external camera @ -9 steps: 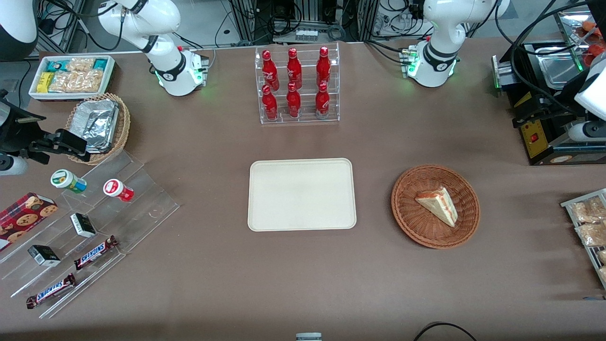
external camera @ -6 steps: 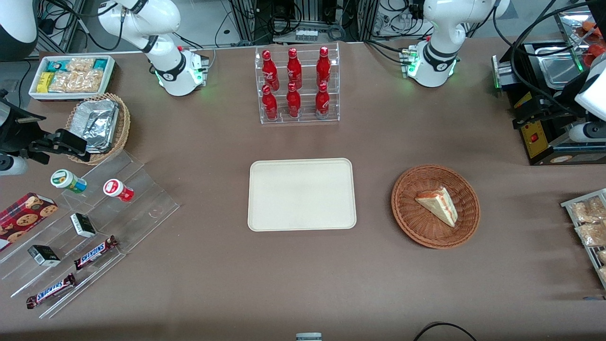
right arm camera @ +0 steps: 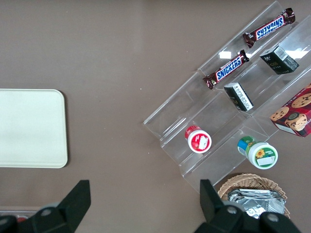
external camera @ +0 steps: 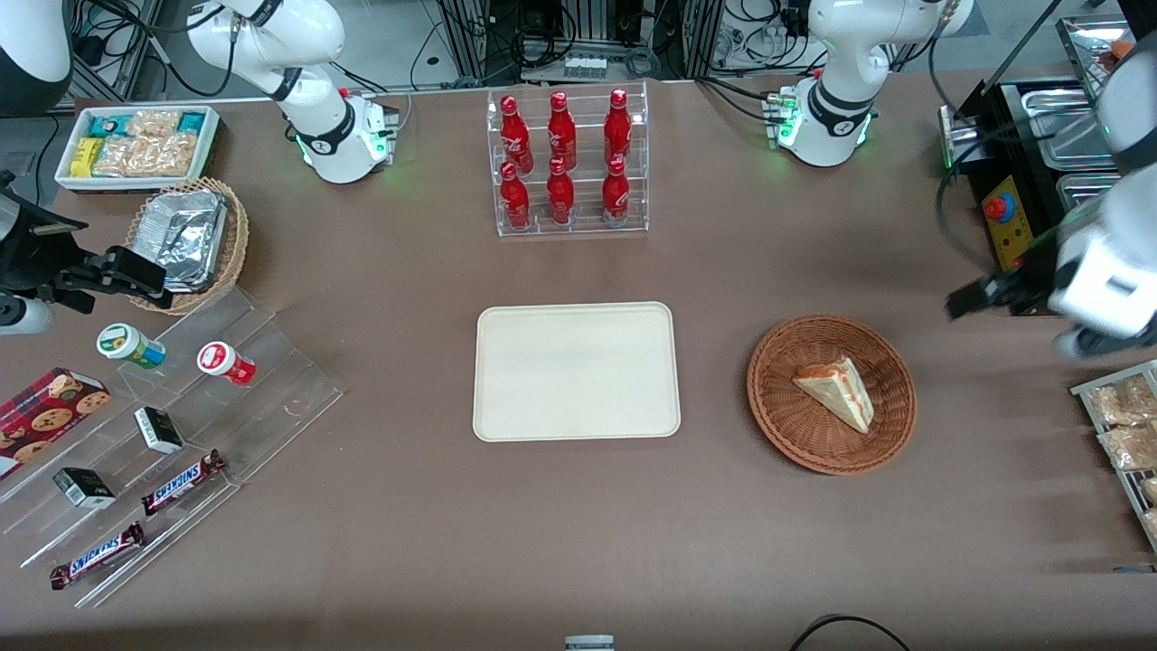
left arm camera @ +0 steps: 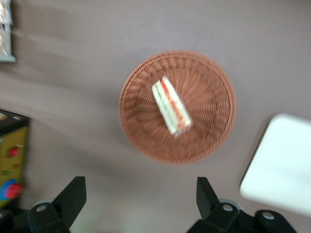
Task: Place sandwich from basket to tray
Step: 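Move the left gripper over the sandwich in the wicker basket, then lower the left gripper and close it on the wrapped sandwich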
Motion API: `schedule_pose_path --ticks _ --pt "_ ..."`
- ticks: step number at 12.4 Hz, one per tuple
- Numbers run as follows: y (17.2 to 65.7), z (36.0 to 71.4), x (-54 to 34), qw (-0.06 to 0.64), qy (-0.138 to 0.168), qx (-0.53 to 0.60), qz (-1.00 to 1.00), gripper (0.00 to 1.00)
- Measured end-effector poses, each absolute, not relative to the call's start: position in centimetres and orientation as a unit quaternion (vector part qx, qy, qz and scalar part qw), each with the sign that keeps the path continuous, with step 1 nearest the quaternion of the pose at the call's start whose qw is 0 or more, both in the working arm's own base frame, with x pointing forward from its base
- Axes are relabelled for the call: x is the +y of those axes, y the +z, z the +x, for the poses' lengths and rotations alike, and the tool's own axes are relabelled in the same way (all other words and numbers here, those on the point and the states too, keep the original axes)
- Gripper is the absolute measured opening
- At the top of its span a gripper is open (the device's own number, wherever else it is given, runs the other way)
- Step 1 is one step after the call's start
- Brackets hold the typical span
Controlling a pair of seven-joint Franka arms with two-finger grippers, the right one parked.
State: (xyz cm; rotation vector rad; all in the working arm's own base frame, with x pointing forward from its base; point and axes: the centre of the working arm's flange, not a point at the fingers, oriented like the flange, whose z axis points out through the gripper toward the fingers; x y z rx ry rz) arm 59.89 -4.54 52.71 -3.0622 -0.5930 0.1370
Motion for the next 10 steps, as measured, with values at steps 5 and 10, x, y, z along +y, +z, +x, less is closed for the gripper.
schedule_pose_path --ticks 5,10 --pt "43.7 61.7 -7.1 0.007 0.020 -0.376 -0.926 1.00" --pt "34.7 61.4 -10.2 0.018 0.003 -0.423 -0.906 1.00"
